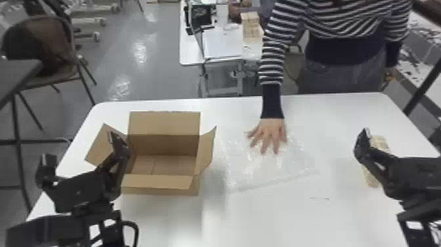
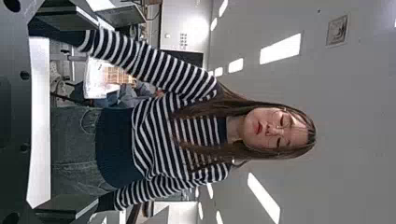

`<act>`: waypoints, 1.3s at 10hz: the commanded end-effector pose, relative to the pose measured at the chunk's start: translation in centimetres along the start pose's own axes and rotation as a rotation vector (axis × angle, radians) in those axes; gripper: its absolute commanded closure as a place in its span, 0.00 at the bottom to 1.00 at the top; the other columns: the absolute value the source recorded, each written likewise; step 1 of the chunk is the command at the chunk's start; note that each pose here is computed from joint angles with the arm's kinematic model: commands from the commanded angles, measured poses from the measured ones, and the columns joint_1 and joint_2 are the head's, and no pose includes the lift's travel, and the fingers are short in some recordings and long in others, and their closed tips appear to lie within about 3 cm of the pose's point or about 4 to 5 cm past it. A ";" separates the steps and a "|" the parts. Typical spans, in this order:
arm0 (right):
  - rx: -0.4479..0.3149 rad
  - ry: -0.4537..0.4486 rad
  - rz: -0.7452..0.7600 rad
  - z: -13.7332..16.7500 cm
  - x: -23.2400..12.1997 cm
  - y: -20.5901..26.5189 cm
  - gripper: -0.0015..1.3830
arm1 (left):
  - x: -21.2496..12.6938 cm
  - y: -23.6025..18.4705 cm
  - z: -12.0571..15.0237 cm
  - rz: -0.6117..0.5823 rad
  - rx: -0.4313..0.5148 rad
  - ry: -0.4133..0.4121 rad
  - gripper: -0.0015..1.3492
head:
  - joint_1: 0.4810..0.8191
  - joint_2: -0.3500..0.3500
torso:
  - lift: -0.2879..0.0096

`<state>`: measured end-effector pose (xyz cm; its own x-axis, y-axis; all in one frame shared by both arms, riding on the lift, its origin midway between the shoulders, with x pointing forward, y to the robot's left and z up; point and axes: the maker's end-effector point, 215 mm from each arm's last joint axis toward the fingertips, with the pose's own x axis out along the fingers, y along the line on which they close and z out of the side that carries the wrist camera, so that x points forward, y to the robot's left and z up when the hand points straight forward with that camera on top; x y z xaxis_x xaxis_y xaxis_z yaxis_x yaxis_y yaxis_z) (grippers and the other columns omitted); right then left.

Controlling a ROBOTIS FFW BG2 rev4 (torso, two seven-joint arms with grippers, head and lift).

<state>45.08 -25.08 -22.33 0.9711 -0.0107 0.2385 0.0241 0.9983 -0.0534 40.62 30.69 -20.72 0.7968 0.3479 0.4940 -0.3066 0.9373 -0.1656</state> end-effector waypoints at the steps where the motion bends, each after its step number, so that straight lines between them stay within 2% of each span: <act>1: 0.013 0.008 -0.004 -0.3 -0.1 -0.2 0.00 | -0.1 0.0 0.0 0.001 0.044 -0.010 0.00 | 0.63 0.61 | 0.63; 3: 0.031 -0.006 0.018 -0.4 0.7 0.9 0.00 | 0.4 0.3 0.5 -0.011 0.070 -0.031 0.00 | 0.63 0.61 | 0.63; 7: 0.010 -0.016 0.023 0.0 1.0 0.4 0.00 | 0.7 0.3 0.8 -0.020 0.103 -0.048 0.00 | 0.59 0.62 | 0.63; 13: 0.012 -0.017 0.022 0.0 1.0 0.4 0.00 | 0.8 0.4 0.9 -0.023 0.105 -0.052 0.00 | 0.58 0.62 | 0.63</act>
<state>46.08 -24.69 -22.11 0.9671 0.0126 0.2541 -0.0004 0.9989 -0.0478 40.68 31.31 -19.56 0.7767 0.3225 0.5410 -0.3440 0.9368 -0.0646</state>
